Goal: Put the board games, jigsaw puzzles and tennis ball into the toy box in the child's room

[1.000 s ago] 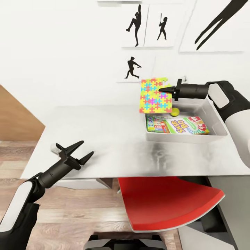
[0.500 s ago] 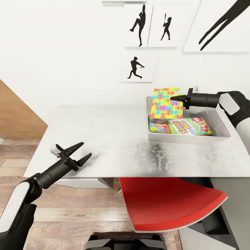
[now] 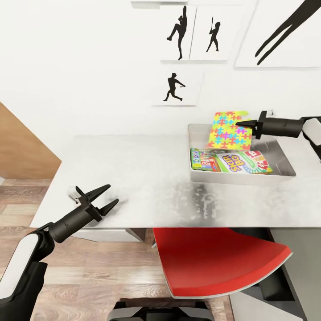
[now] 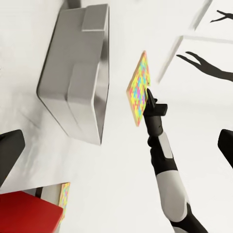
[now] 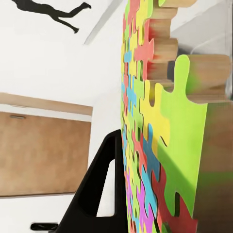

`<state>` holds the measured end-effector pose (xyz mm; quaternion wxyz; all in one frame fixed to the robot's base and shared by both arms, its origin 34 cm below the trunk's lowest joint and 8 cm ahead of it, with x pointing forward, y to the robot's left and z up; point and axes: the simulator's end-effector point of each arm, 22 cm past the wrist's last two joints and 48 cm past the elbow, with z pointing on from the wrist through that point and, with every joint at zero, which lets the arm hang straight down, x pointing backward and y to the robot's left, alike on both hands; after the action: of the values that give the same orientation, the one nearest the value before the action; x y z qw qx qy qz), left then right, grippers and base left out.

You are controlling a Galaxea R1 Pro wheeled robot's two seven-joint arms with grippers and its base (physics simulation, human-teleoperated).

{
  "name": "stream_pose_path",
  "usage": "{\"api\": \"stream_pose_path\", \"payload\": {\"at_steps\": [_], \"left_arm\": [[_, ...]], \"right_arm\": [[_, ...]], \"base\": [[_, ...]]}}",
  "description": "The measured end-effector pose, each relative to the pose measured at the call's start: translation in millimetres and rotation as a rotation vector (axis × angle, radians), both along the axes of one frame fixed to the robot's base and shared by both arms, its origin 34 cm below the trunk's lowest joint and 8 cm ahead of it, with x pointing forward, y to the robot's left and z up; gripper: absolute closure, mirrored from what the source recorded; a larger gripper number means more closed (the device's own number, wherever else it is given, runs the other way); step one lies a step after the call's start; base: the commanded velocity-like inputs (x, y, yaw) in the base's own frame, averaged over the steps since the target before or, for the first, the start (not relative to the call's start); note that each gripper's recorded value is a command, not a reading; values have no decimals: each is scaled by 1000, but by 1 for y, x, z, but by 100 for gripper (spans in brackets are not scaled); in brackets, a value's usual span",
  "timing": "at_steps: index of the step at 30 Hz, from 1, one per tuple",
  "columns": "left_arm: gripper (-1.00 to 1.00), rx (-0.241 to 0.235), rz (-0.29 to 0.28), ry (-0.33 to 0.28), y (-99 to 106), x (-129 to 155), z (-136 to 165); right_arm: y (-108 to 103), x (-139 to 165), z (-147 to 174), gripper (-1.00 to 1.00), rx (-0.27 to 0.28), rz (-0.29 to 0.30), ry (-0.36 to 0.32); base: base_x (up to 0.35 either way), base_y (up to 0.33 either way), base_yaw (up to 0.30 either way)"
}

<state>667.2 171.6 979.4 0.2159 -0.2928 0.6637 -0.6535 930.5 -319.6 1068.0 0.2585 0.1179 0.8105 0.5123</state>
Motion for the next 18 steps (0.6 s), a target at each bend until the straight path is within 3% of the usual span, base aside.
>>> {"api": "stream_pose_path", "payload": {"at_steps": [8, 14, 18], "left_arm": [[-100, 4, -2, 3, 0, 0, -1], [-100, 2, -3, -1, -1, 1, 0], [-100, -3, -5, -5, -2, 1, 2]], "right_arm": [[-9, 1, 10, 100, -21, 2, -20], [19, -12, 25, 100, -41, 135, -78], [26, -24, 26, 100, -50, 194, -90]], "base": [[0, 0, 0], [0, 0, 0], [0, 0, 0]]}}
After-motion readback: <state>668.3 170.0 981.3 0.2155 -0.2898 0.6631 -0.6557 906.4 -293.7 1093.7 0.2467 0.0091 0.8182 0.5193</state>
